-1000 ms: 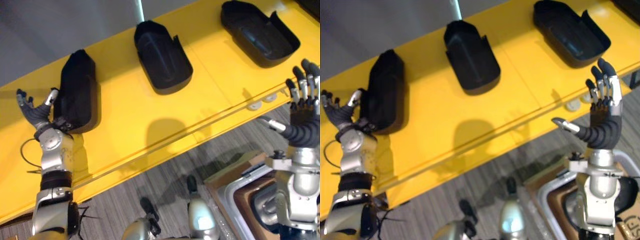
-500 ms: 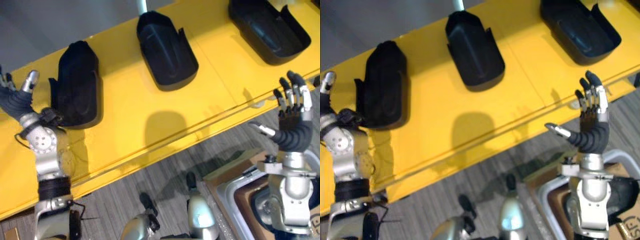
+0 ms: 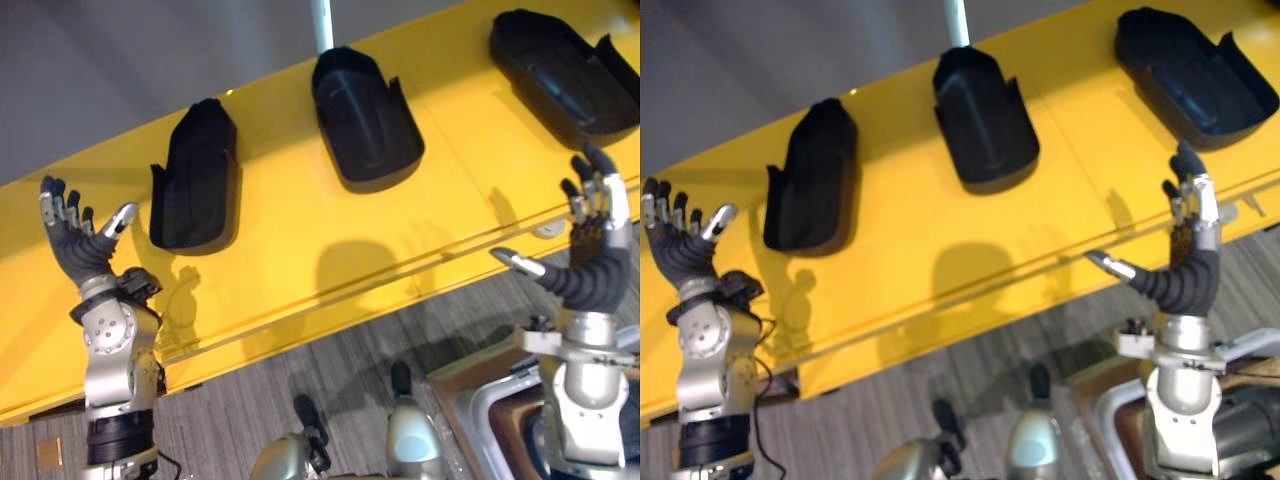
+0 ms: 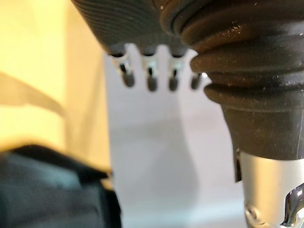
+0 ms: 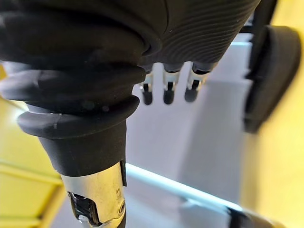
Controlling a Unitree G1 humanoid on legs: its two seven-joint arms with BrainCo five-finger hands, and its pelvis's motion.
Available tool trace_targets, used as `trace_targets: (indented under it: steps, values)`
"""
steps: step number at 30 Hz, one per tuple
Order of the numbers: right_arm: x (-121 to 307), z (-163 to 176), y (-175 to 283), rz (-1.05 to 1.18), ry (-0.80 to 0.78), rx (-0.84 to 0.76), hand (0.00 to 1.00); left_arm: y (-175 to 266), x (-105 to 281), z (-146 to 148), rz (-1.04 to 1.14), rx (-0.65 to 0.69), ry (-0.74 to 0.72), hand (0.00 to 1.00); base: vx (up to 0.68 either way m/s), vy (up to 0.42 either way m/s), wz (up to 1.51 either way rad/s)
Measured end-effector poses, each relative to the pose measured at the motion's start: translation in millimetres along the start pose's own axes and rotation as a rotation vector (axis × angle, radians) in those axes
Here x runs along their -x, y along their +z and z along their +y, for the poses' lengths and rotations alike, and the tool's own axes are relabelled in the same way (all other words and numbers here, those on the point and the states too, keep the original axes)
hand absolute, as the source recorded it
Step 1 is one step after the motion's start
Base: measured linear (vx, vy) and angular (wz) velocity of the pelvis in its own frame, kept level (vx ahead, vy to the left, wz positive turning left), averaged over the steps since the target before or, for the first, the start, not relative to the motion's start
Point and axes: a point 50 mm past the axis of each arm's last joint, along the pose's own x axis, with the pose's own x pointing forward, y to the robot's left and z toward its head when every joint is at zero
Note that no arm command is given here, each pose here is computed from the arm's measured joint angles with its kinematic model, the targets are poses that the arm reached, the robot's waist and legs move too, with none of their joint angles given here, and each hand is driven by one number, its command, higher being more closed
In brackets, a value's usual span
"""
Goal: Walk over and take plastic housings, then place them on the shelf
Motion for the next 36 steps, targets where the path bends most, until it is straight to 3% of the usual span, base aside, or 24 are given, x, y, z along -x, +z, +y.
trace_targets:
  steps: [10,14,24,36]
  values:
    - [-12.5,0.6,12.8,-0.103,0.000,-0.010,0.00,-33.6,4.0,6.0,0.177,-0.050,-0.108,0.00,-0.01,-0.006,0.09]
    - [-15.7,4.2,14.1,-0.117,0.007,-0.026,0.00,-54.9,10.9,-1.0,0.311,0.031,-0.208,0.00,0.00,0.000,0.00]
    - [-20.3,3.0,16.3,-0.137,0.024,-0.029,0.00,-62.5,6.0,-15.4,0.323,0.188,-0.332,0.00,0.00,-0.002,-0.01]
    - [-22.4,6.9,14.9,-0.139,0.052,-0.048,0.00,-68.5,13.8,-33.8,0.373,0.522,-0.496,0.00,0.00,0.000,0.00]
